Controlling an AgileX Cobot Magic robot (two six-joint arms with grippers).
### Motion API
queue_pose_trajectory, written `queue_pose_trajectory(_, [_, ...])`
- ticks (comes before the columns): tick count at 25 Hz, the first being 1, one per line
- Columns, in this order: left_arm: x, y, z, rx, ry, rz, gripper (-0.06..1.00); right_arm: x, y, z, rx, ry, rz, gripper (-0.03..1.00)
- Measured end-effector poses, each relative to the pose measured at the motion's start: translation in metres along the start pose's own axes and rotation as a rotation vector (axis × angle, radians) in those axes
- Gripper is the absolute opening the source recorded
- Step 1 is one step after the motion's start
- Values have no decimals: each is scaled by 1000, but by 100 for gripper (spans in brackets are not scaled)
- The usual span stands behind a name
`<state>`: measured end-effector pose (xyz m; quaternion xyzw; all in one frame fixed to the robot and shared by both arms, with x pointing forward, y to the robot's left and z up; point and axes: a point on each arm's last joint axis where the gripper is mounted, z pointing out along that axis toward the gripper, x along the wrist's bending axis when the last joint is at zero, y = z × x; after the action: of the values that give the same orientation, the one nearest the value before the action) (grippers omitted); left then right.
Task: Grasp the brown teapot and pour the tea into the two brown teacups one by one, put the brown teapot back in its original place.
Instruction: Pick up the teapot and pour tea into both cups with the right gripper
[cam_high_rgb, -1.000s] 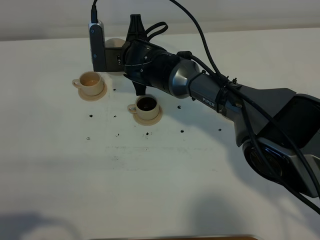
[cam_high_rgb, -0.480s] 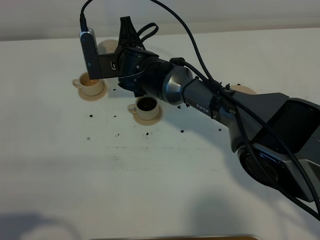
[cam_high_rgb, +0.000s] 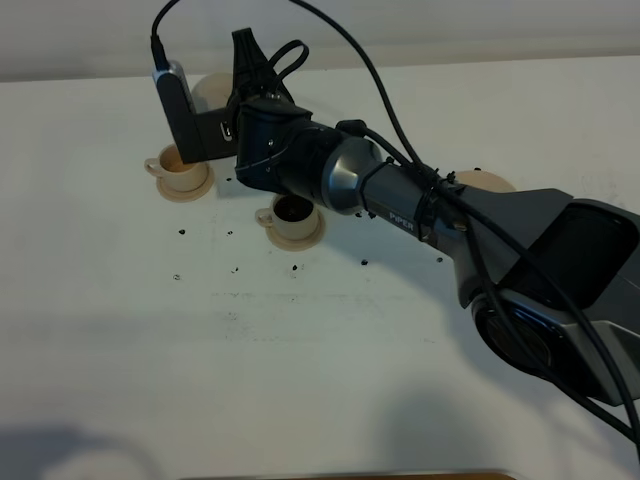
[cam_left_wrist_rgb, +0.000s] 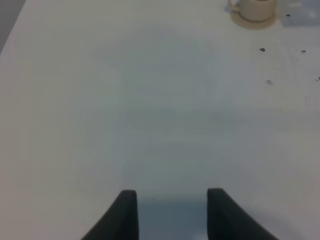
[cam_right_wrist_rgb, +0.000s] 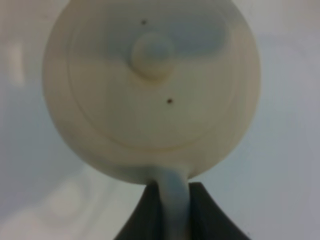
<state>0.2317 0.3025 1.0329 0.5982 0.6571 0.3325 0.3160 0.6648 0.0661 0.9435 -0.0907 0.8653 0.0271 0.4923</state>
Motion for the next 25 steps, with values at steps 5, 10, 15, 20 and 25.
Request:
queue_pose_trajectory(5, [0, 0, 0, 0, 0, 0, 31, 11, 6, 4, 4, 4, -41, 11])
queue_pose_trajectory(10, [0, 0, 0, -1, 0, 0, 31, 11, 10, 3, 6, -21, -83, 11])
queue_pose_trajectory(15, [0, 0, 0, -1, 0, 0, 31, 13, 12, 4, 20, -43, -134, 11])
queue_pose_trajectory(20, [0, 0, 0, -1, 0, 0, 31, 11, 13, 3, 26, -69, -173, 11])
queue_pose_trajectory(25, [0, 0, 0, -1, 0, 0, 31, 10, 12, 3, 33, -90, -203, 11])
